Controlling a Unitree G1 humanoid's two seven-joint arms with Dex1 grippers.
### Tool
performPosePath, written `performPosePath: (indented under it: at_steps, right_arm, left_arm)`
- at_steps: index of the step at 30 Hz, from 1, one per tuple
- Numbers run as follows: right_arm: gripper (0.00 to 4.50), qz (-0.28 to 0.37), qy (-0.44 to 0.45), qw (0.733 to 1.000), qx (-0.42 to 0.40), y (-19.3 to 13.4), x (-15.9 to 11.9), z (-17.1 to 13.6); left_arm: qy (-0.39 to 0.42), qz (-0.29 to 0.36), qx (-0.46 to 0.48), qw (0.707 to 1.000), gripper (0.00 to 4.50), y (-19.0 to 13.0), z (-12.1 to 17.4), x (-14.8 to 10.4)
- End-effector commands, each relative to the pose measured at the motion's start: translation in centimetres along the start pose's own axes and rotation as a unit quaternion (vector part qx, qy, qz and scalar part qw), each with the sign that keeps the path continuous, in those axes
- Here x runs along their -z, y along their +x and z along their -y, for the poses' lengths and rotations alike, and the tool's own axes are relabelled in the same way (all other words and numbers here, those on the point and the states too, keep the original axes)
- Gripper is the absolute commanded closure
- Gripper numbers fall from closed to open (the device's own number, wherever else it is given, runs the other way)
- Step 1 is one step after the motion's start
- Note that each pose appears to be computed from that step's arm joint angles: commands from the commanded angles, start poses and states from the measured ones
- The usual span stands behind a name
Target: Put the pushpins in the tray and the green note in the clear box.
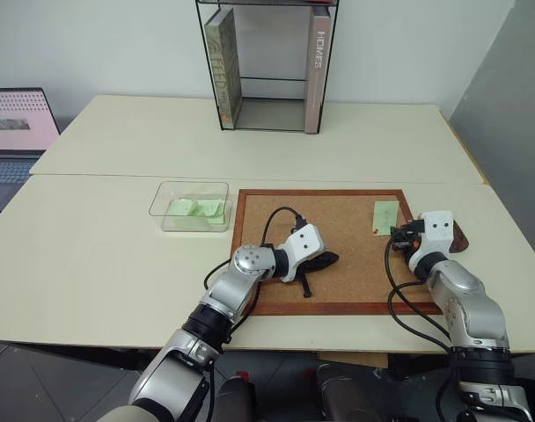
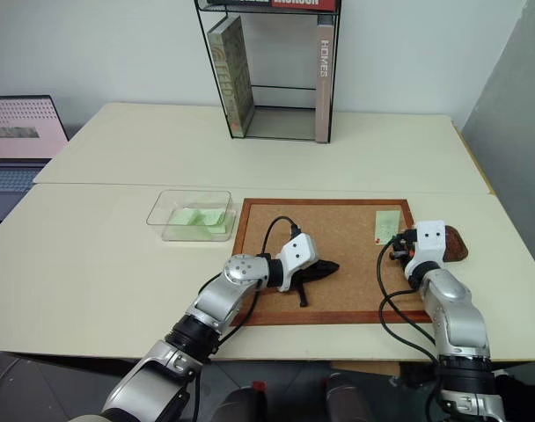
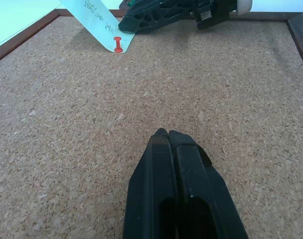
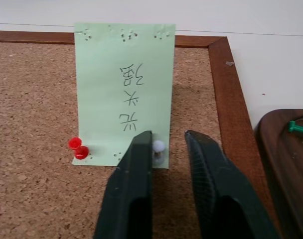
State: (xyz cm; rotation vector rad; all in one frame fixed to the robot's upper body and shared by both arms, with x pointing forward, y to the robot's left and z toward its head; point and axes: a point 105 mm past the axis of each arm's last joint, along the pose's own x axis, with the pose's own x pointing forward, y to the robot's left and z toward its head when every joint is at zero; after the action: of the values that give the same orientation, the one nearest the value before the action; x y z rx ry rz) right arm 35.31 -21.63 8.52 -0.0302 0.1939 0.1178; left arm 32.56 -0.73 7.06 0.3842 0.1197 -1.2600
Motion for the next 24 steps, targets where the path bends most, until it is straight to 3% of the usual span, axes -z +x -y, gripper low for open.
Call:
performPosePath:
  at_steps: [1,18,24]
  right_arm:
    - [4.44,0.029,-0.007,1.000,0.009,-0.4,-1.5,0.4]
    - [4.44,0.077,-0.016,0.997,0.015,-1.8,-4.6,0.1]
    - [4.44,0.100,-0.016,0.994,0.044,-2.7,-6.4,1.7]
  left_arm:
    - [-0.014,-0.040,0.014,0.999,4.50,0.0,0.9,2.2]
    - [-0.016,-0.046,0.014,0.999,4.50,0.0,1.0,2.4]
    - [-0.016,-0.047,0.014,0.999,4.50,0.0,1.0,2.5]
